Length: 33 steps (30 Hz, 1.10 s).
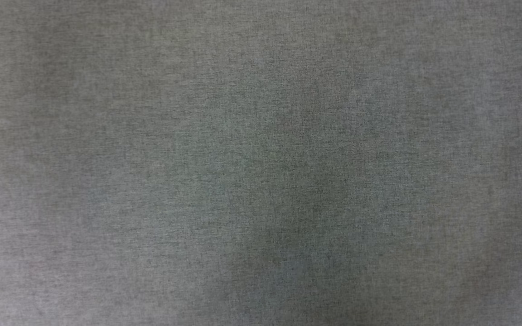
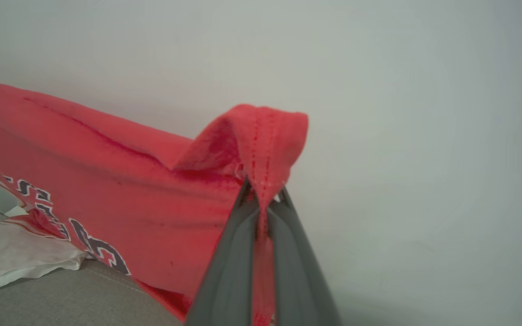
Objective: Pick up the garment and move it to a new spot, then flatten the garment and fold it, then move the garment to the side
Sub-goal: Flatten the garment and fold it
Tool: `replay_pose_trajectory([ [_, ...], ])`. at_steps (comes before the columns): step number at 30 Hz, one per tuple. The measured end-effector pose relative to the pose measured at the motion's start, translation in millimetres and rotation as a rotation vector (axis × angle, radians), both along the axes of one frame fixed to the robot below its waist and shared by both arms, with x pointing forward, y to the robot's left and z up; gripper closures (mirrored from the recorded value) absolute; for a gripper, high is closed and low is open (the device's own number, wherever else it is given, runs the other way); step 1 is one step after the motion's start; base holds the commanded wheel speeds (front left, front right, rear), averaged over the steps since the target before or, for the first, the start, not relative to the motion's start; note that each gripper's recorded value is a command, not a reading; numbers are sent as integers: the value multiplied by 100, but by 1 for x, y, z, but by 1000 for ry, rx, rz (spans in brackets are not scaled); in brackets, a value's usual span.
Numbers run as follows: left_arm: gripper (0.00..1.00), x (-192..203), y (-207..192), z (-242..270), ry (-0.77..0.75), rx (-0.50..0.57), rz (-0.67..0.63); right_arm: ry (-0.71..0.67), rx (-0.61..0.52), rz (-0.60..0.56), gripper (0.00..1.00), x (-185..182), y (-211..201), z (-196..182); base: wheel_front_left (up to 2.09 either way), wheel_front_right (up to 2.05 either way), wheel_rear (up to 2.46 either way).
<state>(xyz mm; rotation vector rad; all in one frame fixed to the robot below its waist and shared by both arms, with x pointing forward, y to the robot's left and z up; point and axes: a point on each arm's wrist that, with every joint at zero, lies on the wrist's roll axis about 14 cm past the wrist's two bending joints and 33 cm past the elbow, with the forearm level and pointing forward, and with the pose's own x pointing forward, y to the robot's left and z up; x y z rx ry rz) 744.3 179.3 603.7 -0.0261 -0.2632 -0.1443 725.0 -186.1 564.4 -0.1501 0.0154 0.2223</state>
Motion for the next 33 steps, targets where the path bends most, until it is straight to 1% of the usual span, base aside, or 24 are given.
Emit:
replay_pose_trajectory([
  [6, 100, -12, 11, -36, 91, -38, 15, 66, 18, 12, 100, -8, 4, -20, 0, 0, 0],
  [10, 100, -32, 20, -54, 146, -50, 23, 124, 9, 16, 100, -28, 0, -39, 0, 0, 0],
  [13, 100, -57, 29, -71, 197, -68, 34, 175, 19, 23, 100, -50, 0, -54, 0, 0, 0],
  [16, 100, -90, 37, -92, 258, -85, 47, 248, 34, 30, 100, -82, -1, -76, 0, 0, 0],
  [21, 100, -159, 57, -123, 348, -132, 89, 319, 65, 40, 100, -139, -3, -93, 0, 0, 0],
  [23, 100, -188, 63, -132, 376, -123, 105, 343, 73, 48, 100, -162, -3, -97, 0, 0, 0],
  [27, 100, -247, 68, -148, 422, -157, 137, 414, 93, 56, 100, -211, -4, -113, 0, 0, 0],
  [33, 100, -331, 72, -162, 513, -209, 183, 477, 119, 60, 100, -278, -9, -127, 0, 0, 0],
])
